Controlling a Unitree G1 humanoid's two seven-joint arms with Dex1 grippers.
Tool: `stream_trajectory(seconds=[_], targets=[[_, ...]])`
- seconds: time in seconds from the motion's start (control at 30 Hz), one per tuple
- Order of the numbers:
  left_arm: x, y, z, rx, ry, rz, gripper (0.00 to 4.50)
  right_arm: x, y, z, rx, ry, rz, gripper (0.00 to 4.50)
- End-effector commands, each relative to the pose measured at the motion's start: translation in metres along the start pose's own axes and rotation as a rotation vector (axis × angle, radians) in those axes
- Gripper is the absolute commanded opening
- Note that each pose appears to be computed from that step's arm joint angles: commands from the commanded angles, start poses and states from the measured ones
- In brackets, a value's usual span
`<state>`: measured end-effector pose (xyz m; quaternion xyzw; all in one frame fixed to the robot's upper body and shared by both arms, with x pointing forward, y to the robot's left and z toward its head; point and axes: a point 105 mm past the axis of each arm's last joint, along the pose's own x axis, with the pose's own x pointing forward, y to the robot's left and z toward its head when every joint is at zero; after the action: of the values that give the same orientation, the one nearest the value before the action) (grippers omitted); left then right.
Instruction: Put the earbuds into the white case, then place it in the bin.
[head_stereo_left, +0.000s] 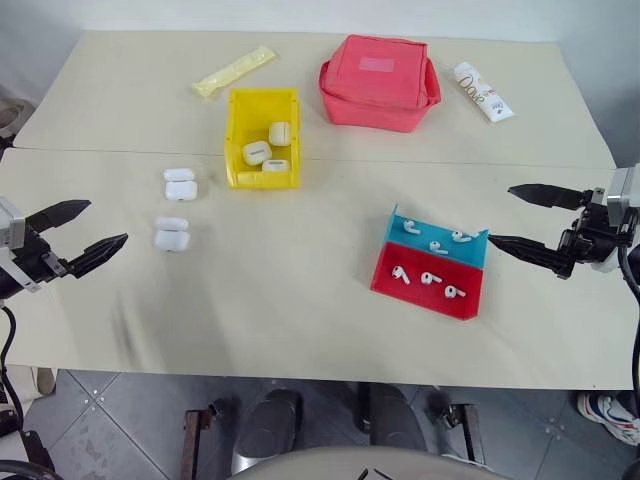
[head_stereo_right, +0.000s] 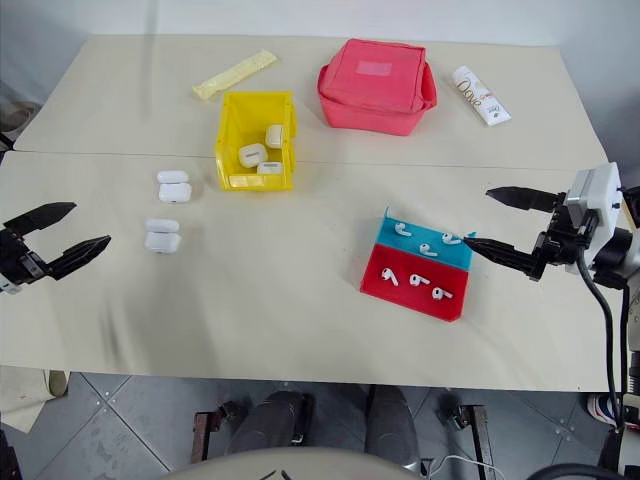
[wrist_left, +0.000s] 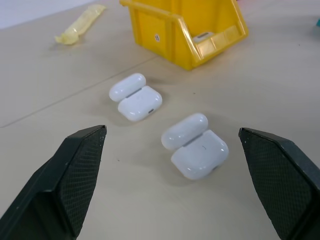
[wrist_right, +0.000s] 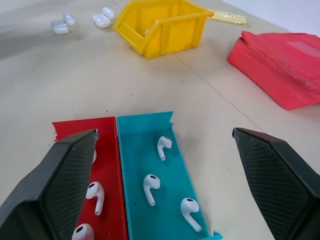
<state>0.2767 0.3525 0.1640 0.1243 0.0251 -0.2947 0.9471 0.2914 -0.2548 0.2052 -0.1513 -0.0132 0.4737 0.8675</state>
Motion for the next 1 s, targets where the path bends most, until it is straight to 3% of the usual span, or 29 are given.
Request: stream_trajectory(seconds=[0.03, 0.2, 0.3, 0.57, 0.8, 1.0], targets=[[-0.016, 0.005, 0.013, 0.006, -0.001, 0.035, 4.5, 0.003, -0.002, 0.007, -0.038, -0.019, 0.02, 4.48], [-0.048, -0.003, 0.005, -0.025, 0.056, 0.098, 4.5, 0.013, -0.005, 0.008, -0.042, -0.023, 0.067, 4.48], [-0.079, -0.013, -0.019, -0.076, 0.223, 0.164, 4.5, 0.022, -0.009, 0.01, -0.049, -0.02, 0.108, 4.48], [-0.119, -0.042, -0.033, -0.122, 0.304, 0.225, 4.5, 0.037, -0.015, 0.014, -0.069, -0.016, 0.188, 4.48], [-0.107, -0.052, -0.023, -0.066, 0.32, 0.214, 4.5, 0.049, -0.01, 0.018, -0.103, -0.023, 0.274, 4.48], [-0.056, -0.06, -0.001, -0.06, 0.361, 0.236, 4.5, 0.062, -0.008, 0.024, -0.121, -0.049, 0.312, 4.48]])
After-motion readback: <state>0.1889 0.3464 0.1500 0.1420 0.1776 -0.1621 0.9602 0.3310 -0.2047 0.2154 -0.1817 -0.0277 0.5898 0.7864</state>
